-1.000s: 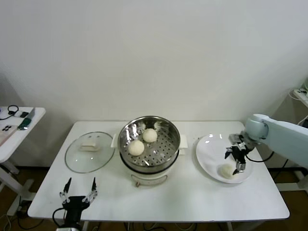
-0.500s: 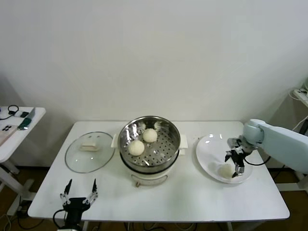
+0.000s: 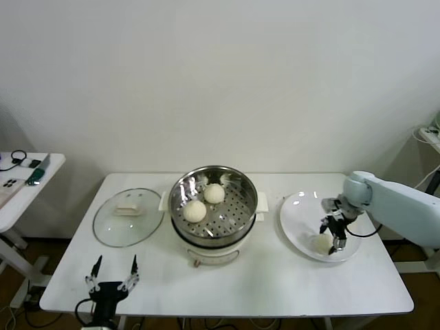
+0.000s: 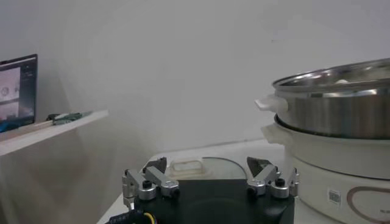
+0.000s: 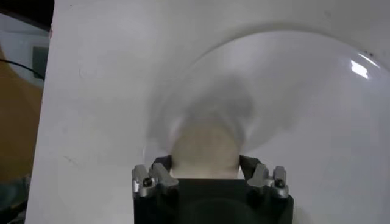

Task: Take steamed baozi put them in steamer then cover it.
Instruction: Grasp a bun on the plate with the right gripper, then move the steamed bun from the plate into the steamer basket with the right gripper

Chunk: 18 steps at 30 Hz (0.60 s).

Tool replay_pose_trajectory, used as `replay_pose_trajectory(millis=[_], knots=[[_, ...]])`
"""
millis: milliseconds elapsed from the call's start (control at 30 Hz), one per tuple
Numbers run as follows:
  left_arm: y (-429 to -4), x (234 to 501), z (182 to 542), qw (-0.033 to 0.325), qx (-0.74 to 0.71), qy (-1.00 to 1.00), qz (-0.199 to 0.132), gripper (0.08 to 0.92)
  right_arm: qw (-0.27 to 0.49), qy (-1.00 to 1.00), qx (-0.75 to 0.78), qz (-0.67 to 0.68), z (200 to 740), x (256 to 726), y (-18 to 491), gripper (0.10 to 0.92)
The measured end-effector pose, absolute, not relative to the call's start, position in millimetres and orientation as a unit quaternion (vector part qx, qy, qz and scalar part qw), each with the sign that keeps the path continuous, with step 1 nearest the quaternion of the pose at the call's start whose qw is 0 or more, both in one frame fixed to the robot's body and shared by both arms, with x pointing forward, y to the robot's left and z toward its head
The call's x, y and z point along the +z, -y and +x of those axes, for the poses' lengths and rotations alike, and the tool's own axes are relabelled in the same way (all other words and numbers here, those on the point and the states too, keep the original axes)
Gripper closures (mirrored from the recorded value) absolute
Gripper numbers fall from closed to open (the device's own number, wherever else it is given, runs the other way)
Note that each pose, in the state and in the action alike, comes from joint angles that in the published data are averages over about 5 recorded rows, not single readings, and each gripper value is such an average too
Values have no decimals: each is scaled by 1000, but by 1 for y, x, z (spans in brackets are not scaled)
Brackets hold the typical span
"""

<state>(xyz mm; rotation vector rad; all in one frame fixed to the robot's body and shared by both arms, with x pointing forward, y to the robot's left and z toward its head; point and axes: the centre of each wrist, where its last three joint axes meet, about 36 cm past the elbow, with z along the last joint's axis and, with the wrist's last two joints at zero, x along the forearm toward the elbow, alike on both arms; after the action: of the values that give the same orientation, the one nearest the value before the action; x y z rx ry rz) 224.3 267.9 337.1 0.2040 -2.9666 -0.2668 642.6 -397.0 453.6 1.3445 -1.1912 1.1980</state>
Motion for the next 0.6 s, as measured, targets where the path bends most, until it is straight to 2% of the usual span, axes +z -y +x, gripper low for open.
replay_pose_trajectory(millis=[333, 600], knots=[[-267, 338, 226, 76, -88, 991, 67, 177, 449, 483, 505, 557, 652, 478, 390, 318], [-266, 338, 227, 75, -87, 991, 65, 177, 382, 442, 569, 579, 677, 557, 357, 321]])
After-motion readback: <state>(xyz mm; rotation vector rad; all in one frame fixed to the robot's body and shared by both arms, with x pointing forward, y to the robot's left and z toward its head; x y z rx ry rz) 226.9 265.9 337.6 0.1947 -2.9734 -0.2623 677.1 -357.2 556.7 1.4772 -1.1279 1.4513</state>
